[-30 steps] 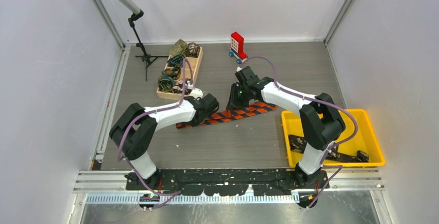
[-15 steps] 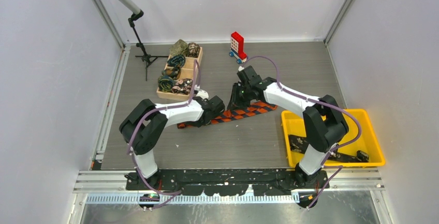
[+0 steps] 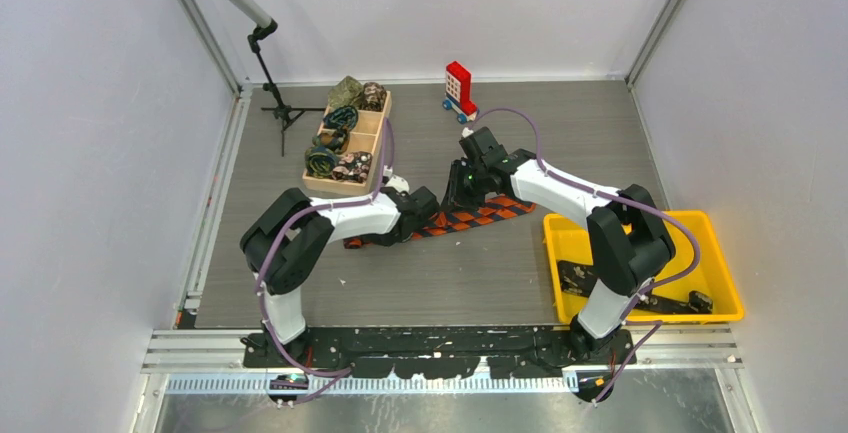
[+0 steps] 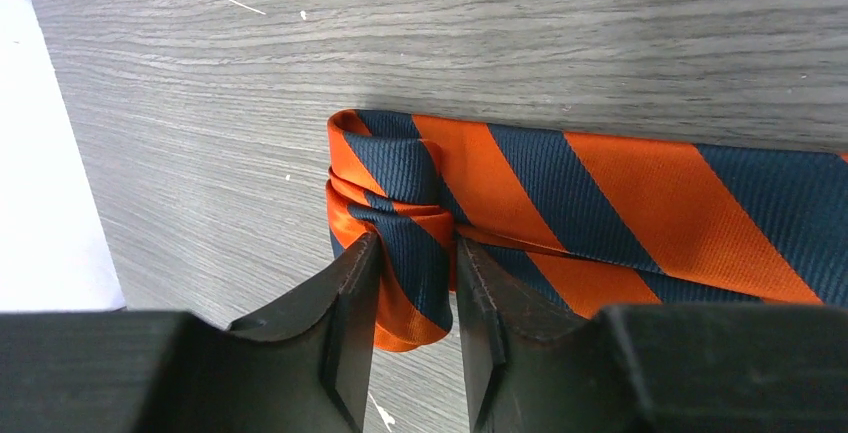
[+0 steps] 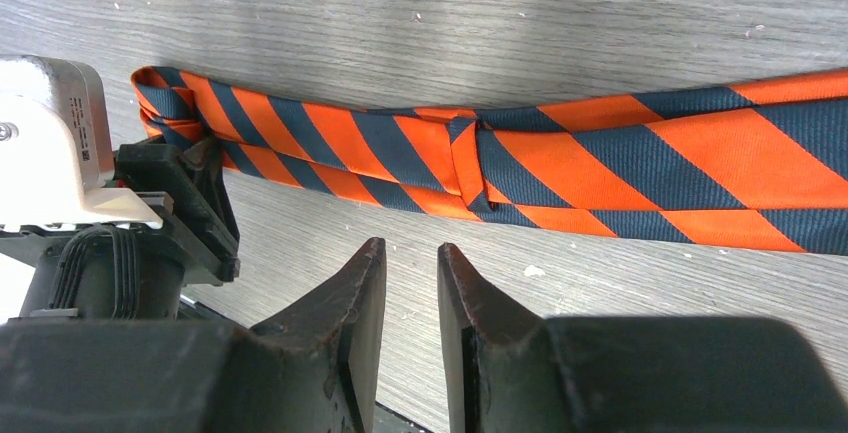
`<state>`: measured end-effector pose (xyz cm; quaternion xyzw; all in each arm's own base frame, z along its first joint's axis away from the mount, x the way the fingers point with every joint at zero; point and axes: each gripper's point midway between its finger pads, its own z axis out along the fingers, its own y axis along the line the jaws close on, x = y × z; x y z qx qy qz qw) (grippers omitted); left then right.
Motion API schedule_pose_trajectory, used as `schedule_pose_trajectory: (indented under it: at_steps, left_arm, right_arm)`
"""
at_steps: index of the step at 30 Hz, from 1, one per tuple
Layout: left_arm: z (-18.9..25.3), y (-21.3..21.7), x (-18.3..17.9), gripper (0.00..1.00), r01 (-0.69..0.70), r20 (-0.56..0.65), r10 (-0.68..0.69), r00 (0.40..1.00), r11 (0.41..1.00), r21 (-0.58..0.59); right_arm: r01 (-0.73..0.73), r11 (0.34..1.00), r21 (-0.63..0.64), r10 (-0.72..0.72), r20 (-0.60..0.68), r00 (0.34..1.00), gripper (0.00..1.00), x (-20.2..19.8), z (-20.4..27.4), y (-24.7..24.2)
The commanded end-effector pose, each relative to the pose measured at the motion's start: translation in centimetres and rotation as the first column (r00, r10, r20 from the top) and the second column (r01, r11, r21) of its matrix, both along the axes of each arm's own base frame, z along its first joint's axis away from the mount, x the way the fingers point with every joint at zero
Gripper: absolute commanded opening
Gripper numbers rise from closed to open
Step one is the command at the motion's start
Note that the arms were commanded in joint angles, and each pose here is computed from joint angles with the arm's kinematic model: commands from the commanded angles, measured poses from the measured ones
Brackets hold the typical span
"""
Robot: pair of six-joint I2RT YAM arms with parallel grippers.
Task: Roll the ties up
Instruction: Roll the tie at the center of the board.
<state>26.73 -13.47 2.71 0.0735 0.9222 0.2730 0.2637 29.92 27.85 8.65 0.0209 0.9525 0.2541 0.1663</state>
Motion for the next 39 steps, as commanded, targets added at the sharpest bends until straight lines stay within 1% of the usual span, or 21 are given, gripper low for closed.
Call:
schedule_pose_trajectory:
  at_steps: [1,17,25,39]
  left_arm:
    - [-1.1,-2.4,0.3,0.36,-0.016,-0.009,0.015,1.0,0.994,-0.108]
    - [1.0,-4.3,0.1,0.44,-0.005,-0.023,0.0,1.0,0.973,-0.232]
    - [2.1,-4.6,0.0,0.47,-0.002,-0.012,-0.002,1.0,0.963,-0.268]
    - [4.2,-4.5,0.3,0.47,0.01,0.026,-0.003,1.0,0.956,-0.295]
  right_arm:
    - [-0.012,0.999,0.029,0.01,0.06,0.998,0.31,0.2,2.2,-0.1]
    - [-0.017,0.999,0.052,0.014,0.059,0.998,0.32,0.5,2.9,0.4]
    - [-0.023,0.998,0.065,0.019,0.059,0.998,0.34,0.6,3.4,0.9]
    - [-0.049,0.996,0.079,0.044,0.063,0.997,0.34,0.5,3.9,2.4]
